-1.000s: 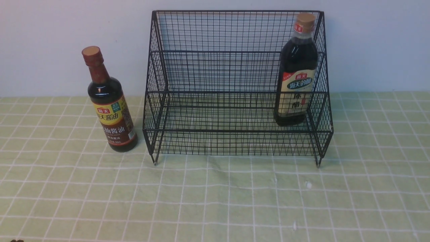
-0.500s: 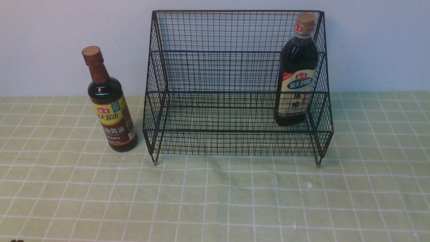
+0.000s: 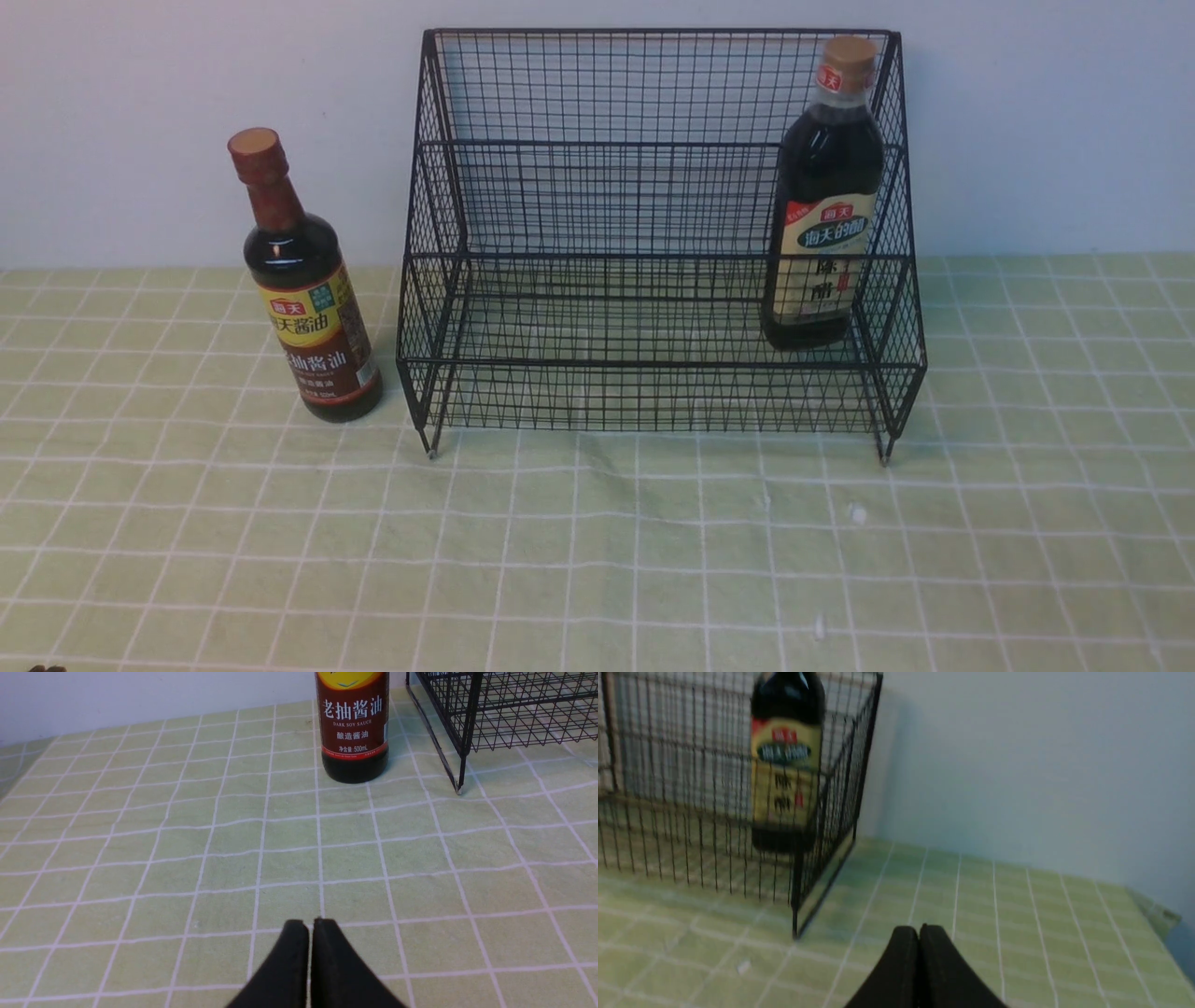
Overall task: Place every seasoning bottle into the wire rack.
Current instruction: Use the left arm to grab the condiment bottle closest to it
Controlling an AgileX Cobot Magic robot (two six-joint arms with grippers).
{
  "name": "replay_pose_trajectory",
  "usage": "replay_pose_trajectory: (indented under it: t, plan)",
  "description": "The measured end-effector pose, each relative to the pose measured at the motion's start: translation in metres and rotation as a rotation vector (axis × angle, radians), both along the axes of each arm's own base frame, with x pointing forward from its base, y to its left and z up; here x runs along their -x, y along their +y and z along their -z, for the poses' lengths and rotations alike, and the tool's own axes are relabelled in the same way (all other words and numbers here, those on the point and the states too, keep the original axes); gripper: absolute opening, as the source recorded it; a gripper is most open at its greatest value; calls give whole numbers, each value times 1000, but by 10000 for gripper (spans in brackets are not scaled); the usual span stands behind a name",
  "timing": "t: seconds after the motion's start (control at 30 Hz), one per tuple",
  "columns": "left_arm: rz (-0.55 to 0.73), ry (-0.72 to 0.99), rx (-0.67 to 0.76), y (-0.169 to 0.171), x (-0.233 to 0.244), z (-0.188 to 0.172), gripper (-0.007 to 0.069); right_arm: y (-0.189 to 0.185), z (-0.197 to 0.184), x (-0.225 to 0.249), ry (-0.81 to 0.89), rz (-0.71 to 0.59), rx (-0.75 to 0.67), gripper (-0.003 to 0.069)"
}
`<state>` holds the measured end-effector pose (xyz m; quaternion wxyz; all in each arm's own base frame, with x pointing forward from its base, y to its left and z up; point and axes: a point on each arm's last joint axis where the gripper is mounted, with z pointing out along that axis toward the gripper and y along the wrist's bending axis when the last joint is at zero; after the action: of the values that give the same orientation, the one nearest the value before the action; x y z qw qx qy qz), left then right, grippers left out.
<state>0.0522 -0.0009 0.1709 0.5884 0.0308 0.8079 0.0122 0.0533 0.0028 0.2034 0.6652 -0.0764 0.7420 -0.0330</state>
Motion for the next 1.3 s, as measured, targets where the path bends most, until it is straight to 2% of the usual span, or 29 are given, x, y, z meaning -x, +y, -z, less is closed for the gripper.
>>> replay_pose_trajectory:
  t: [0.1, 1.2, 1.3]
  plan:
    - [0, 0, 0, 0, 0, 0, -6, -1, 22, -2, 82, 23, 0, -13]
    - [0, 0, 0, 0, 0, 0, -6, -1, 23, -1, 102, 27, -3, -13]
    - [1, -3, -42, 1, 0, 0, -6, -1, 23, -1, 102, 27, -3, -13]
